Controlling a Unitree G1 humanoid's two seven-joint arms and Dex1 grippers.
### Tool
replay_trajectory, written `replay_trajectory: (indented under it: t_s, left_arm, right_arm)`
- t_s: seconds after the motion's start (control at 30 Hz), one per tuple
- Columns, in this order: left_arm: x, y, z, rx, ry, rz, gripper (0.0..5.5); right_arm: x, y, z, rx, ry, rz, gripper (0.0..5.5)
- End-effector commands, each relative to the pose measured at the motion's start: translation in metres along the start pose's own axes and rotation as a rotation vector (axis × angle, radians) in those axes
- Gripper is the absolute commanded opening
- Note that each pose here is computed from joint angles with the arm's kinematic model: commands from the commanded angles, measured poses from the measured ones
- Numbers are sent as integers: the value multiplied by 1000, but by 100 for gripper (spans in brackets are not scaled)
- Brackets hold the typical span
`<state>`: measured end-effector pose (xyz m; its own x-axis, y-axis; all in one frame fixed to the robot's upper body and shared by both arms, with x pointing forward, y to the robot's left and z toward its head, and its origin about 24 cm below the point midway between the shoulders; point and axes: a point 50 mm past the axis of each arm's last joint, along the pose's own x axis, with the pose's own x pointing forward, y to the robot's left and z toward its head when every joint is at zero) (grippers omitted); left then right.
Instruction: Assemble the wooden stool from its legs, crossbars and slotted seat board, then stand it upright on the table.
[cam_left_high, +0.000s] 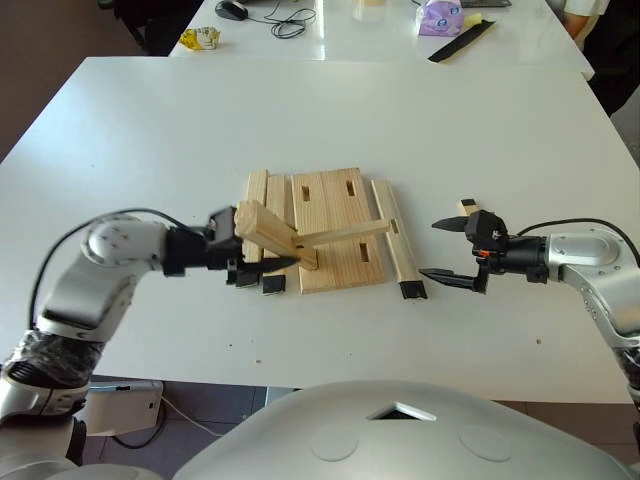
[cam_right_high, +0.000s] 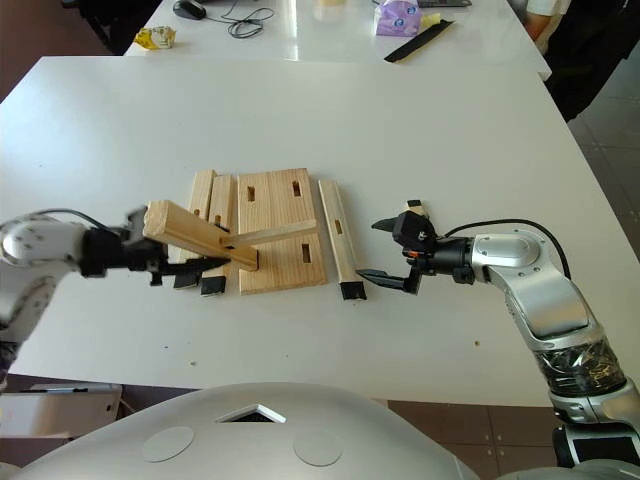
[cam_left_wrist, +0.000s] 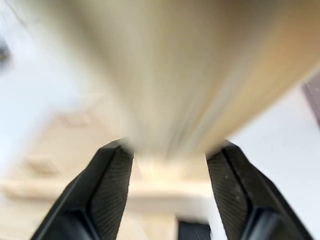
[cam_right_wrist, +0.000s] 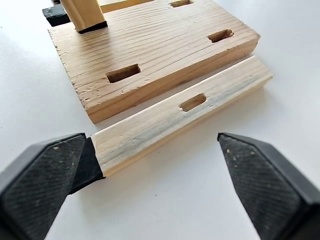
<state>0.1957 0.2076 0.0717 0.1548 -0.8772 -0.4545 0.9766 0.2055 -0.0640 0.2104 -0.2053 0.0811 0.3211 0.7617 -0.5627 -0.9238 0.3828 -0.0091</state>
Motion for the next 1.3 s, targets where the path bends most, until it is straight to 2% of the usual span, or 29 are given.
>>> replay_trajectory:
  t_s: [0.03, 0.2, 0.27, 0.43, 0.67, 0.8, 0.93, 1.03, 1.1, 1.3]
  left_arm:
    - [1, 4, -1, 32, 17, 39, 318]
    - [-3, 14, -1, 75, 7, 128, 400]
    - [-11, 14, 4, 79, -16, 141, 416]
    - [-41, 8, 28, 51, -90, 152, 416]
    - [-70, 14, 36, -116, -165, 380, 416]
    - [-62, 19, 26, -244, -126, 565, 416]
    - [-41, 9, 3, -398, 58, 705, 416]
    - [-37, 3, -12, -632, 122, 764, 416]
    - [-38, 2, -16, -706, 153, 802, 416]
    - [-28, -3, -4, -683, 212, 755, 416]
  right_arm:
    - [1, 0, 2, -13, 7, 0, 489]
    - [1, 0, 1, -13, 11, 3, 489]
    - [0, 1, 0, -10, 13, 2, 489]
    - [-4, 5, -5, 3, 23, -13, 489]
    - [-14, 6, -10, 38, 15, -81, 489]
    - [-14, 11, -13, 49, 13, -94, 489]
    - [-15, 11, -12, 56, 3, -109, 489]
    - [-16, 11, -13, 62, 3, -119, 489]
    - [-15, 12, -14, 66, 2, -123, 489]
    - [-11, 20, -17, 86, -5, -131, 489]
